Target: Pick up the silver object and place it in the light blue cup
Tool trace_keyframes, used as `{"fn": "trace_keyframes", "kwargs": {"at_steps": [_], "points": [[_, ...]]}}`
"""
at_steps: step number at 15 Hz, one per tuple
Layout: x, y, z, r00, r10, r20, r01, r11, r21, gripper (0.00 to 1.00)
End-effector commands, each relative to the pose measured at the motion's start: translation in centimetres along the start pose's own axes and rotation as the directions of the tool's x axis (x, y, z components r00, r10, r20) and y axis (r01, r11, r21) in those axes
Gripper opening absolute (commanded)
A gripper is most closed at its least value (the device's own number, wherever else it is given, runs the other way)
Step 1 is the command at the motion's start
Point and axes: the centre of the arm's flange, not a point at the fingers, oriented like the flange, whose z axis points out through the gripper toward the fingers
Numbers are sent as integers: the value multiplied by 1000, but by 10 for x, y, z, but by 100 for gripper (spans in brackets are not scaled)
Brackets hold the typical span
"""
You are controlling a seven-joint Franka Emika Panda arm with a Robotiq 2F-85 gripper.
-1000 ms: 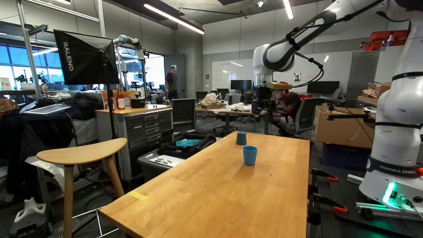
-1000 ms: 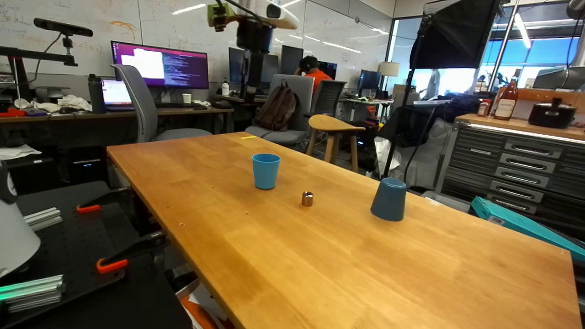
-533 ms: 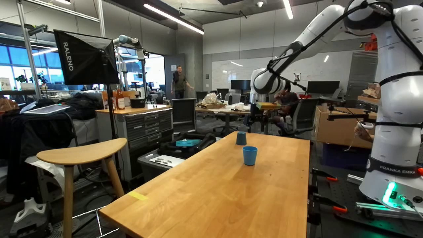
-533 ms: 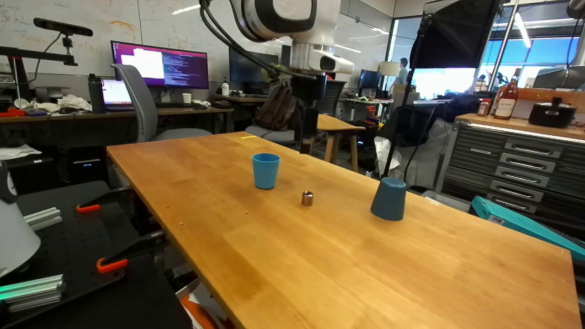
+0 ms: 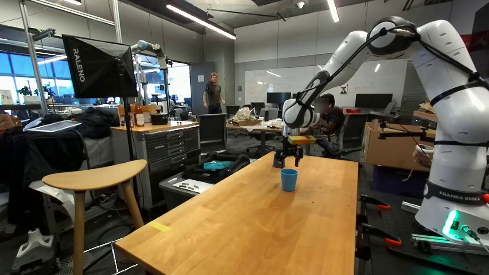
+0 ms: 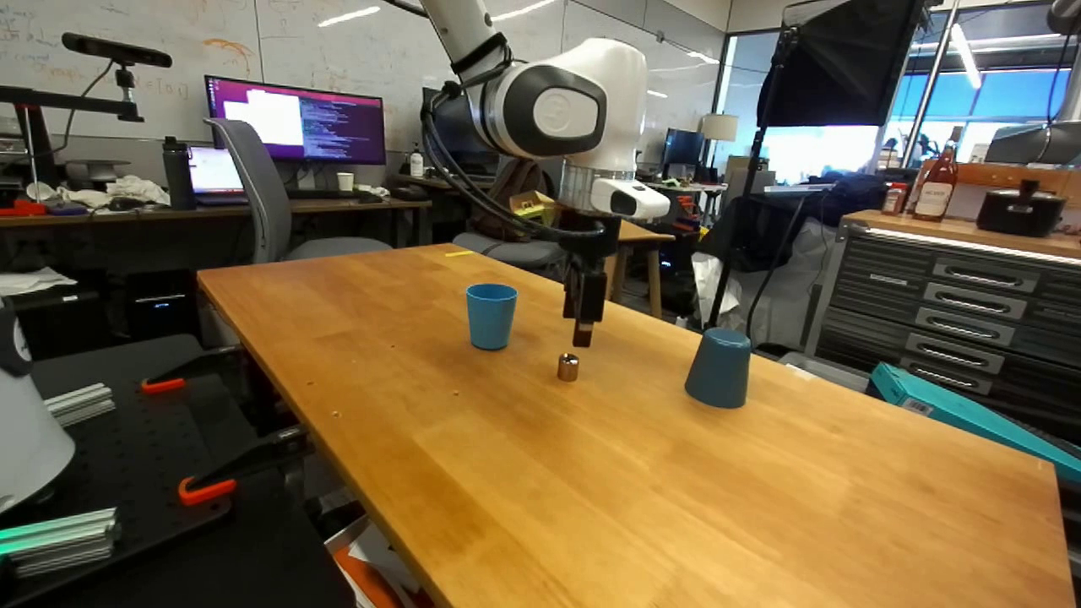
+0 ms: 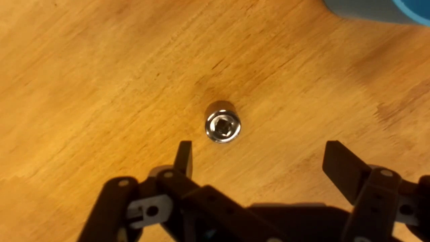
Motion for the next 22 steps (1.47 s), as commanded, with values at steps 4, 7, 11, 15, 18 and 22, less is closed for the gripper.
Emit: {"fn": "trace_keyframes", "kwargs": {"at_steps": [4, 7, 11, 15, 18, 22], "points": [[12, 6, 22, 997, 57, 51, -58, 998, 21, 100], [12, 13, 26, 996, 74, 55, -76, 996, 35, 100], [12, 17, 30, 995, 83, 61, -85, 995, 41, 97], [11, 20, 35, 994, 84, 71, -87, 995, 40, 63], [11, 22, 36, 992, 91, 89, -96, 994, 47, 37], [13, 28, 34, 988, 111, 109, -118, 991, 63, 8]]}}
